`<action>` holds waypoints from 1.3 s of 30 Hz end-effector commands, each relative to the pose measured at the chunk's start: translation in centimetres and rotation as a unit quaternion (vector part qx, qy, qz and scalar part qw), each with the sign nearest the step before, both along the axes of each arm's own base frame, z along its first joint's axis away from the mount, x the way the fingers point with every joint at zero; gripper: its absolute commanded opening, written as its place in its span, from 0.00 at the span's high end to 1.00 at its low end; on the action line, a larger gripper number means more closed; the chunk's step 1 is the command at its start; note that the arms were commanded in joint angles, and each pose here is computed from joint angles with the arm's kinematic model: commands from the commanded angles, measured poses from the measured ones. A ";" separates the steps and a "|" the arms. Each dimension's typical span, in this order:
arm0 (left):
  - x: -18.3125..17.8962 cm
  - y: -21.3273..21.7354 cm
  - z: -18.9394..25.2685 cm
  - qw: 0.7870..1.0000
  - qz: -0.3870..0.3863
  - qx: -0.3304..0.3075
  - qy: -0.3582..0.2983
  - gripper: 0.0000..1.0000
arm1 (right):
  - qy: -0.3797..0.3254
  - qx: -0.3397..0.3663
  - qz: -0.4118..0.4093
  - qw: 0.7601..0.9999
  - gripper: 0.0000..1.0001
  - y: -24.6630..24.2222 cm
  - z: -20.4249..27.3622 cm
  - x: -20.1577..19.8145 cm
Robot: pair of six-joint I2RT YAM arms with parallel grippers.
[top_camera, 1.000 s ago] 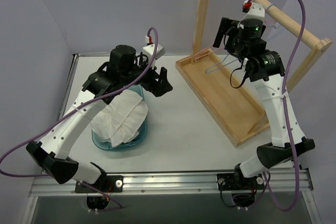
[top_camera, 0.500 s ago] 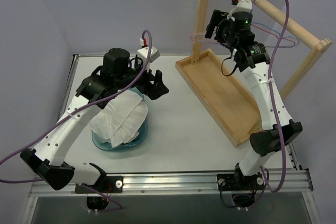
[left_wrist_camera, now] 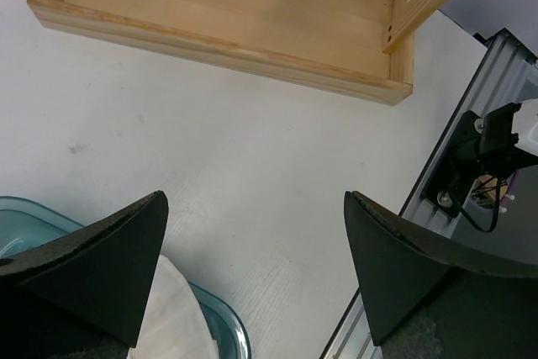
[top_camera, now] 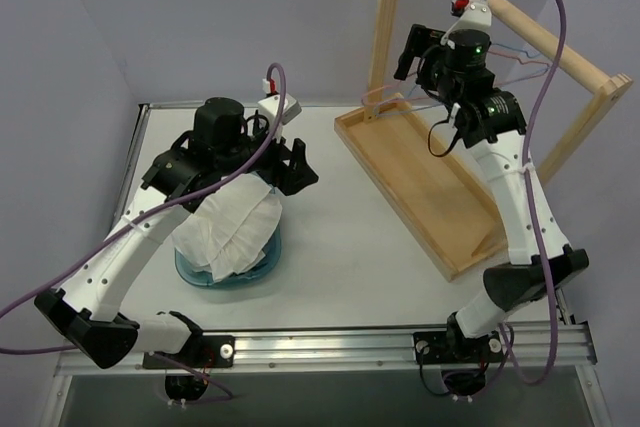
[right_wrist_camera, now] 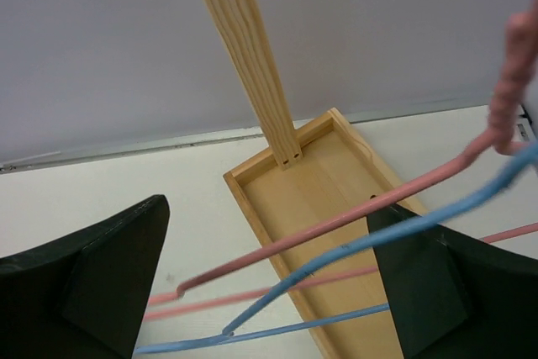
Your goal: Remove the skirt from the hanger
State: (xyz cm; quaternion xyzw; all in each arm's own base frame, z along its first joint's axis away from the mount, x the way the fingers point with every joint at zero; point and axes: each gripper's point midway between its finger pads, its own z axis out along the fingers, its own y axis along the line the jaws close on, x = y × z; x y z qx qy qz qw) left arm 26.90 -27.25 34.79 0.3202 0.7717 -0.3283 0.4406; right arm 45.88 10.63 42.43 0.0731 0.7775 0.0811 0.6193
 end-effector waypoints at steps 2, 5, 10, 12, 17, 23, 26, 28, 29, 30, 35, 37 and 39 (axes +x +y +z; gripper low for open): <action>-0.8 0.7 2.5 0.999 0.008 -0.039 -0.020 0.06 | -0.046 -0.005 -0.028 0.999 0.00 -2.3 3.9 -5.3; -1.0 1.0 2.8 0.998 0.019 -0.051 -0.014 0.06 | -0.054 -0.009 -0.033 0.998 0.00 -3.5 4.9 -8.2; -1.7 1.6 3.3 0.997 0.033 -0.071 0.000 0.06 | -0.021 -0.035 -0.041 0.998 0.00 -5.0 3.8 -11.2; -2.1 1.9 3.4 0.996 0.037 -0.078 0.007 0.06 | -0.021 -0.035 -0.041 0.998 0.00 -5.5 3.8 -12.9; -2.9 3.1 4.2 0.989 0.072 -0.124 0.027 0.06 | -0.006 -0.025 -0.047 0.999 0.00 -6.9 1.4 -16.9; -4.7 6.2 4.2 0.971 0.133 -0.191 0.053 0.06 | 0.037 0.004 -0.033 0.999 0.00 -6.8 -3.7 -20.4; -6.2 6.9 3.2 0.961 0.144 -0.225 0.071 0.06 | 0.040 0.016 -0.026 0.999 0.00 -6.9 -5.9 -21.9; -7.8 7.2 2.6 0.953 0.136 -0.259 0.082 0.06 | 0.030 0.032 -0.012 0.999 0.00 -6.7 -6.7 -23.3; -8.3 7.3 2.2 0.949 0.135 -0.270 0.087 0.06 | 0.023 0.039 -0.007 0.999 0.00 -6.6 -6.7 -23.8; -9.6 7.9 2.7 0.945 0.129 -0.290 0.077 0.06 | 0.017 0.044 -0.001 0.999 0.00 -6.5 -6.9 -24.2; -12.0 8.7 0.3 0.931 0.126 -0.329 0.099 0.06 | -0.027 0.069 0.014 0.997 0.00 -6.9 -7.1 -27.0; -13.0 9.2 0.4 0.924 0.124 -0.346 0.101 0.06 | -0.028 0.077 0.013 0.997 0.00 -7.0 -7.3 -27.7; -13.8 9.3 -0.3 0.921 0.118 -0.354 0.108 0.06 | -0.011 0.086 -0.002 0.996 0.00 -7.4 -8.5 -27.9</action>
